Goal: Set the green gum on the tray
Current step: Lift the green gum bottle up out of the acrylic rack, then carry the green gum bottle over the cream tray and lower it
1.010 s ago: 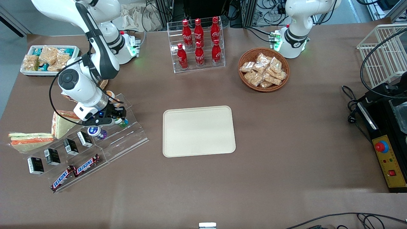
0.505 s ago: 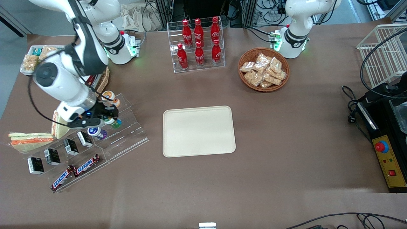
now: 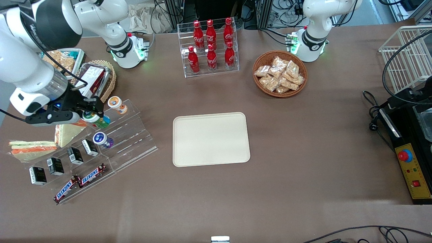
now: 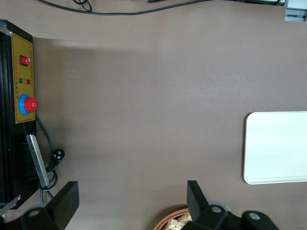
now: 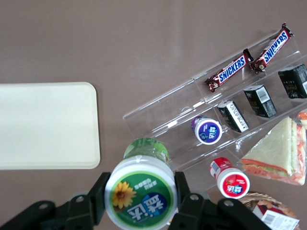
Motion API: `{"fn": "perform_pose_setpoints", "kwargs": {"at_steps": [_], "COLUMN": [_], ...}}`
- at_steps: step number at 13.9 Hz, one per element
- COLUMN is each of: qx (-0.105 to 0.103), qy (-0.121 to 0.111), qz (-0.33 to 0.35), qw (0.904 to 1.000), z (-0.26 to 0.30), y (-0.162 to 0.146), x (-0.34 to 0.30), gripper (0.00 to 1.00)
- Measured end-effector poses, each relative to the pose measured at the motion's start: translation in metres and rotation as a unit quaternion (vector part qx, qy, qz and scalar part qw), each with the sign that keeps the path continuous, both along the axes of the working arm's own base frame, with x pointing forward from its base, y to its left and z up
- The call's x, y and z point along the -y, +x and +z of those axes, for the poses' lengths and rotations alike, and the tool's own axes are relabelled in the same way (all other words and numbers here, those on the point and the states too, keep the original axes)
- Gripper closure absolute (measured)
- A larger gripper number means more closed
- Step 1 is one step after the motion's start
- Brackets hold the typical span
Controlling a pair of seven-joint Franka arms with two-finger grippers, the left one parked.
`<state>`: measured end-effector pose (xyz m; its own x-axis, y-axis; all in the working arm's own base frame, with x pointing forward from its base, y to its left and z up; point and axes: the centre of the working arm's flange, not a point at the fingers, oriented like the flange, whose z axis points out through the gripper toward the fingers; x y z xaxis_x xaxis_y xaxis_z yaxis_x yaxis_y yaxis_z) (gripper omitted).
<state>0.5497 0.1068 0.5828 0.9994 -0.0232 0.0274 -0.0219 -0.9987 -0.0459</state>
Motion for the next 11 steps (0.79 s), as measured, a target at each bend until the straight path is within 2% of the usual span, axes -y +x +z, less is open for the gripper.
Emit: {"fn": "perform_pose_setpoints", "kwargs": {"at_steps": [2,7,11], "qx": [-0.004,-0.027,-0.026], "qy": [0.001,-0.001,-0.001], "qz": [-0.036,-0.112,-0.126], "qw": [0.9993,0.9933,0.9917], "z": [-0.003,-0.036,-0.107], "y": [-0.001,-0.018,-0.017], "x": [-0.039,-0.167,-0.217], "gripper": [0.41,0.41,0.41]}}
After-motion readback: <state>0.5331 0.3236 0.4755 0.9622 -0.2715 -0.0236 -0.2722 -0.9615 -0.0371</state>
